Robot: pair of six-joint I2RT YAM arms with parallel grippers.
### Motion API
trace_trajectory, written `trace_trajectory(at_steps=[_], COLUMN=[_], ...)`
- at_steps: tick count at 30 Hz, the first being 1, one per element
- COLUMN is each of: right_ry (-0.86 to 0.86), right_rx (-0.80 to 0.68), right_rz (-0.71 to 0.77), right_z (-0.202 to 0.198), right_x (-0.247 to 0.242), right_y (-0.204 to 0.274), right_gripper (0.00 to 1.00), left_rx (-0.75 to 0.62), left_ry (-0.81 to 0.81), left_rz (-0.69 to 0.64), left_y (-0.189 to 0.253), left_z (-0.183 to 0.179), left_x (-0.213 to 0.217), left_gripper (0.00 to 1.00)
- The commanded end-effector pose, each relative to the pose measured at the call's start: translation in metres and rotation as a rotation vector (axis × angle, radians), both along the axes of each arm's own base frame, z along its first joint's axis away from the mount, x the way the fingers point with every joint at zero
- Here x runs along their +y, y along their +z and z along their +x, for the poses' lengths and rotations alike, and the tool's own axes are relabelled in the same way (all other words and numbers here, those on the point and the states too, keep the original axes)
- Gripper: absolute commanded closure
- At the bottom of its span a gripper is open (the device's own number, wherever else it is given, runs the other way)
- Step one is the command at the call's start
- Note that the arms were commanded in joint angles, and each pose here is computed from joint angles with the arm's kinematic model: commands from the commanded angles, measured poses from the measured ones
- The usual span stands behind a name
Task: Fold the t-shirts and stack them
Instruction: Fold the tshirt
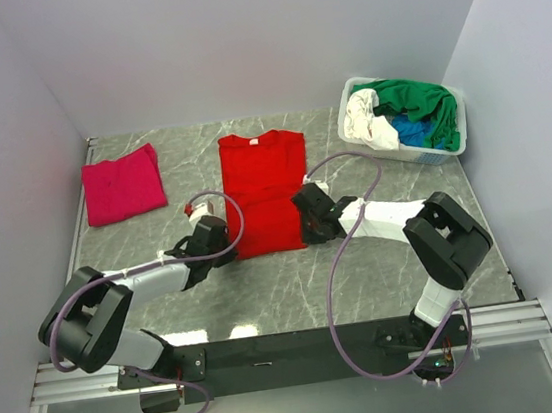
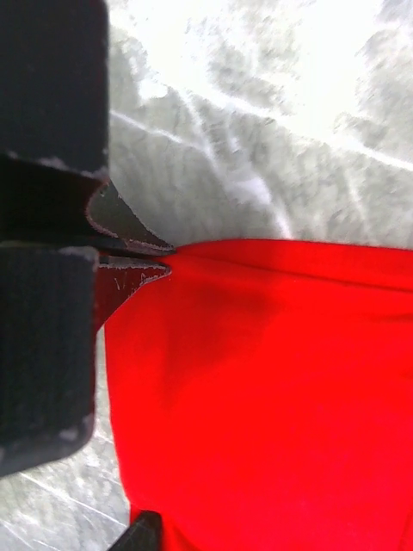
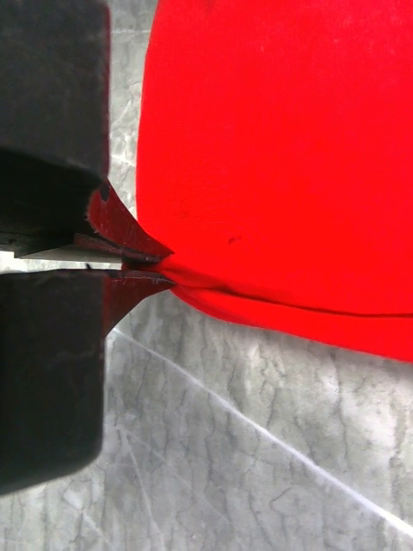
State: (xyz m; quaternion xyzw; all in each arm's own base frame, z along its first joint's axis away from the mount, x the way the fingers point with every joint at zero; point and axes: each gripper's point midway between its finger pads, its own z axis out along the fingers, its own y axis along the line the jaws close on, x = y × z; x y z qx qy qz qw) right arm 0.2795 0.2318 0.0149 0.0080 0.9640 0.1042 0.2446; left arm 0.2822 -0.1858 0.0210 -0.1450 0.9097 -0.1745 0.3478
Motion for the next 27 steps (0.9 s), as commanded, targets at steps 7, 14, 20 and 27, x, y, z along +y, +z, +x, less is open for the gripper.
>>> trace_trajectory(at_steps=[7, 14, 20, 27], right_ry=[0.069, 0.133, 0.219, 0.362], right_rx=[0.103, 0.146, 0.180, 0.262], right_rz=[-0.140, -0.153, -0.139, -0.094], right_z=[-0.065, -0.122, -0.165, -0.219], right_x=[-0.035, -0.043, -0.039, -0.039], right_y=[0.005, 0.019, 0.034, 0.053], right_gripper=[1.00, 1.00, 1.00, 1.00], left_rx=[0.161, 0.186, 0.222, 0.259], left_ry=[-0.130, -0.196, -0.314, -0.477], left_rz=[0.067, 0.000, -0.065, -0.174], left_y=[-0.015, -0.001, 0.015, 0.044], left_z=[-0.068, -0.106, -0.147, -0.196], left_x=[0.001, 0.004, -0.009, -0.034], left_gripper=[0.99, 0.99, 0.99, 1.00])
